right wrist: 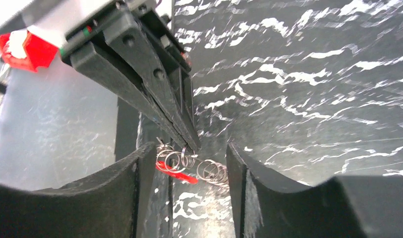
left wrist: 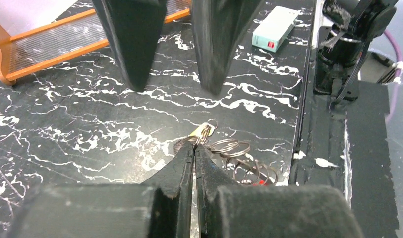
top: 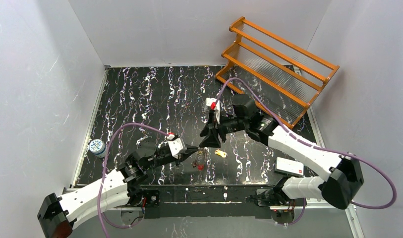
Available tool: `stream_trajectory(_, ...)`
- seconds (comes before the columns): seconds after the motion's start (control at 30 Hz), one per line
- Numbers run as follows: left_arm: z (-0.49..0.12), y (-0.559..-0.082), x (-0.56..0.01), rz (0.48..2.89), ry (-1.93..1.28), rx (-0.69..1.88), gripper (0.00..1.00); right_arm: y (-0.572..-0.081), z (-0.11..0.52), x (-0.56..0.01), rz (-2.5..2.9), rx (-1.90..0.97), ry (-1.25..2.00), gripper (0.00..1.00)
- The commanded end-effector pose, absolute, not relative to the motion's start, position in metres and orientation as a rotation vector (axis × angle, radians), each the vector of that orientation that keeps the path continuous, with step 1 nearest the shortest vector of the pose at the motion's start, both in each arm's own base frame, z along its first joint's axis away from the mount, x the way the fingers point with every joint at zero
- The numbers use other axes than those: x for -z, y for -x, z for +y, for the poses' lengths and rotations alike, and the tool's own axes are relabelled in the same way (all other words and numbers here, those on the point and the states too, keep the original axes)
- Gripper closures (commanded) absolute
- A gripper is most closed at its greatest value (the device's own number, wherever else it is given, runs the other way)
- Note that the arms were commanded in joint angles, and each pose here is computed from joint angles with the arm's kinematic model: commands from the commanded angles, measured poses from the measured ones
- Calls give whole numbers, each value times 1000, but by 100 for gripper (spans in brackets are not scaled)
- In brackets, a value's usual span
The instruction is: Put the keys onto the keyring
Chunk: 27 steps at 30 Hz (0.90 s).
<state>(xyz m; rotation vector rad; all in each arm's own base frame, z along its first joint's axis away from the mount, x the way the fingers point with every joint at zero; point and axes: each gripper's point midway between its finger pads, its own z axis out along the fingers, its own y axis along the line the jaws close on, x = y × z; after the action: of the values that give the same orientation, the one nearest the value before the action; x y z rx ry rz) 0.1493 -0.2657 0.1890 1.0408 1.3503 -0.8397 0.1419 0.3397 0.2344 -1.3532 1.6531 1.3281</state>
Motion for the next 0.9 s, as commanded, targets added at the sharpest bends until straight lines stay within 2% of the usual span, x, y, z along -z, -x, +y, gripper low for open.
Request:
stream_trajectory(0.0, -257, -153, -214, 1296, -1090, 739, 100, -158, 333, -278, 1445, -1175, 1266, 34)
stream_trajectory(0.07, -254, -153, -218, 1280, -1128, 700, 100, -161, 331, -284, 1393, -1142, 1234, 33)
stream_trajectory(0.17, -251, -152, -225, 1241, -1176, 656, 100, -154, 328, -291, 1289, -1140, 1247, 26)
stream_trajectory(0.23, -250, -152, -231, 1212, -1201, 627, 100, -148, 327, -294, 1227, -1152, 1259, 26)
stream_trajectory(0.4, -250, -152, -242, 1179, -1210, 611, 100, -142, 335, -292, 1191, -1214, 1303, 41)
stream_trajectory(0.6, -252, -154, -247, 1198, -1191, 630, 100, -139, 347, -287, 1196, -1221, 1331, 68)
stream_trajectory(0.67, -252, -155, -246, 1212, -1180, 633, 100, -137, 350, -284, 1193, -1213, 1346, 69)
stream_trajectory(0.8, -253, -156, -248, 1220, -1164, 641, 100, -136, 352, -276, 1217, -1191, 1364, 60)
stream_trajectory(0.87, -253, -156, -248, 1222, -1159, 643, 100, -136, 354, -272, 1230, -1180, 1370, 59)
